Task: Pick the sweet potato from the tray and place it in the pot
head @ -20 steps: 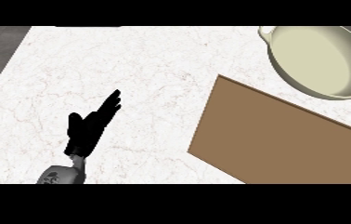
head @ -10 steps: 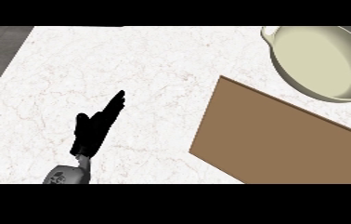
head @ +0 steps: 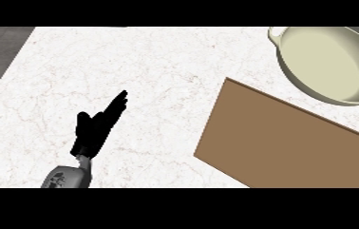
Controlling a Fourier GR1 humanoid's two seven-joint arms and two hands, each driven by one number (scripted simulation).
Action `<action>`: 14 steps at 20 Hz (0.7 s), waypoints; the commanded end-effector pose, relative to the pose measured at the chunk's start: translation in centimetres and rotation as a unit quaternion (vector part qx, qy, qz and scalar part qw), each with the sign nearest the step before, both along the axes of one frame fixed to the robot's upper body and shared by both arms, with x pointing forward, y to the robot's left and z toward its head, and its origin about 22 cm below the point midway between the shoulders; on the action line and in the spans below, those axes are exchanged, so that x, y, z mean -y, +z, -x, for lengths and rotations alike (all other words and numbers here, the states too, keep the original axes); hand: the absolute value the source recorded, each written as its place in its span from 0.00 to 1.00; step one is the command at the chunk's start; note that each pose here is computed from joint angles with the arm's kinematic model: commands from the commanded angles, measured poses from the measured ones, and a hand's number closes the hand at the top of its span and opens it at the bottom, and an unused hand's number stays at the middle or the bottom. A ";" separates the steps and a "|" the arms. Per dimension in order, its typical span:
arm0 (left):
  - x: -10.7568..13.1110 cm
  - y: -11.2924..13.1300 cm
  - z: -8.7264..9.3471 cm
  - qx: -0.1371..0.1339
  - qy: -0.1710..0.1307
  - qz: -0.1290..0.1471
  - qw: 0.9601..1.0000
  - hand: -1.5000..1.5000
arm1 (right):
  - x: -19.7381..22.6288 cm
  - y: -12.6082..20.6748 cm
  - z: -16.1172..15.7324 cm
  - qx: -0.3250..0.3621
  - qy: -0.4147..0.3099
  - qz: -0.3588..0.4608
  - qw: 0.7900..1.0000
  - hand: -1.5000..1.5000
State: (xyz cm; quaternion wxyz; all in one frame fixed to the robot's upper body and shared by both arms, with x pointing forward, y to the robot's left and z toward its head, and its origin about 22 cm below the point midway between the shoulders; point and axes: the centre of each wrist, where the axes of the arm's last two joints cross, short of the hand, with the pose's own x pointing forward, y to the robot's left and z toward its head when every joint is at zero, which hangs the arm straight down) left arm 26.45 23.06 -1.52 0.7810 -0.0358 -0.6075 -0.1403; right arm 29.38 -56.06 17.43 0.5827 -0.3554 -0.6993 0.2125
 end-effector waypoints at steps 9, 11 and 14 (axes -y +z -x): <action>-0.8 -0.7 -0.3 -0.011 -0.012 -0.003 1.000 0.50 | -8.2 2.1 -8.7 -0.084 0.013 0.103 0.991 1.00; 0.6 -0.3 0.0 -0.018 -0.002 -0.005 1.000 0.50 | -9.5 1.1 -9.3 -0.102 0.010 0.164 0.981 1.00; -0.5 -0.5 0.2 -0.007 -0.012 -0.009 1.000 0.50 | -11.5 0.3 -10.6 -0.117 -0.031 0.245 0.962 1.00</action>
